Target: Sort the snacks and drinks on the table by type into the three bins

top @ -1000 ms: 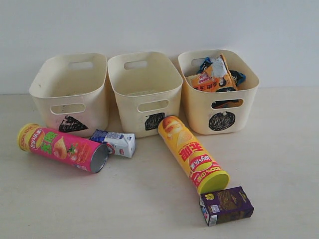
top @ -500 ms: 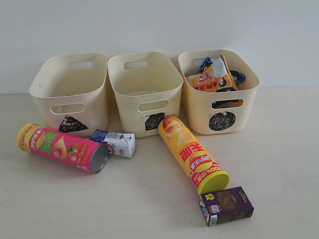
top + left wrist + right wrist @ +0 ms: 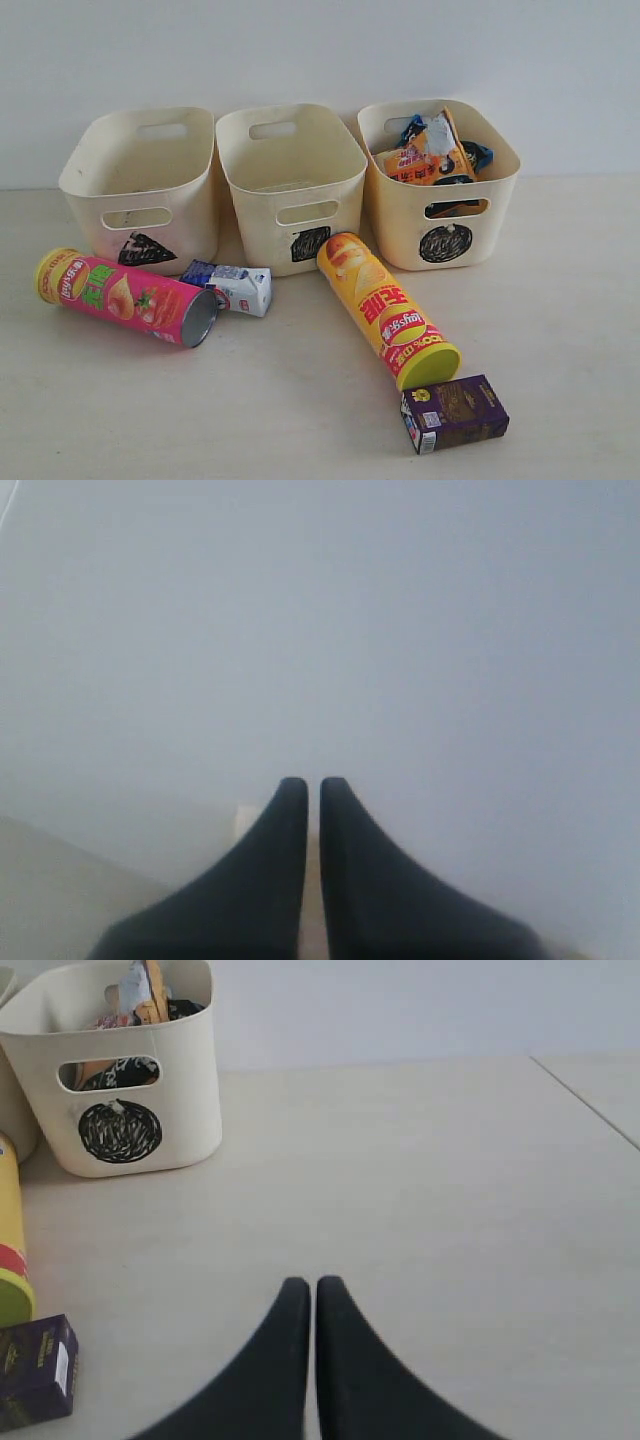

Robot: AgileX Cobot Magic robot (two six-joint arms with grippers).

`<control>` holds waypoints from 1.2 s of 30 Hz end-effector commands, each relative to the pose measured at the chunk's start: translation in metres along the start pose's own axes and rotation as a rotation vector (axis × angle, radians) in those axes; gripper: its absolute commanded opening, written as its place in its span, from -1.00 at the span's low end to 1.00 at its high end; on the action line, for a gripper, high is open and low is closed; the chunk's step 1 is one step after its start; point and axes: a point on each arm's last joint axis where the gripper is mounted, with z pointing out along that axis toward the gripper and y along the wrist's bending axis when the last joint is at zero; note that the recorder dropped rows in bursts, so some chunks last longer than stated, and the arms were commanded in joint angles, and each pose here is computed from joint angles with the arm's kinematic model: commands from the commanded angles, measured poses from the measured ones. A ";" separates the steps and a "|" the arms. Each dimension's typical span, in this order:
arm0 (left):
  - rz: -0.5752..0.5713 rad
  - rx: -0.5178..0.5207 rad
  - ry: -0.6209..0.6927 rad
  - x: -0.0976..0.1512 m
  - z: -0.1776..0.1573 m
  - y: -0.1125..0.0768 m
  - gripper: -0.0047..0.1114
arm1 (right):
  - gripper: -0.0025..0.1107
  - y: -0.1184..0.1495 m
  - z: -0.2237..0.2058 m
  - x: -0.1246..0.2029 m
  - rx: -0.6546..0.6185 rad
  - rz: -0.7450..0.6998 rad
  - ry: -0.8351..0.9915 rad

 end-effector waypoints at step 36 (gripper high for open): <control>0.272 0.107 0.249 -0.025 0.173 -0.032 -0.84 | -0.96 0.000 0.000 0.001 0.006 -0.004 -0.006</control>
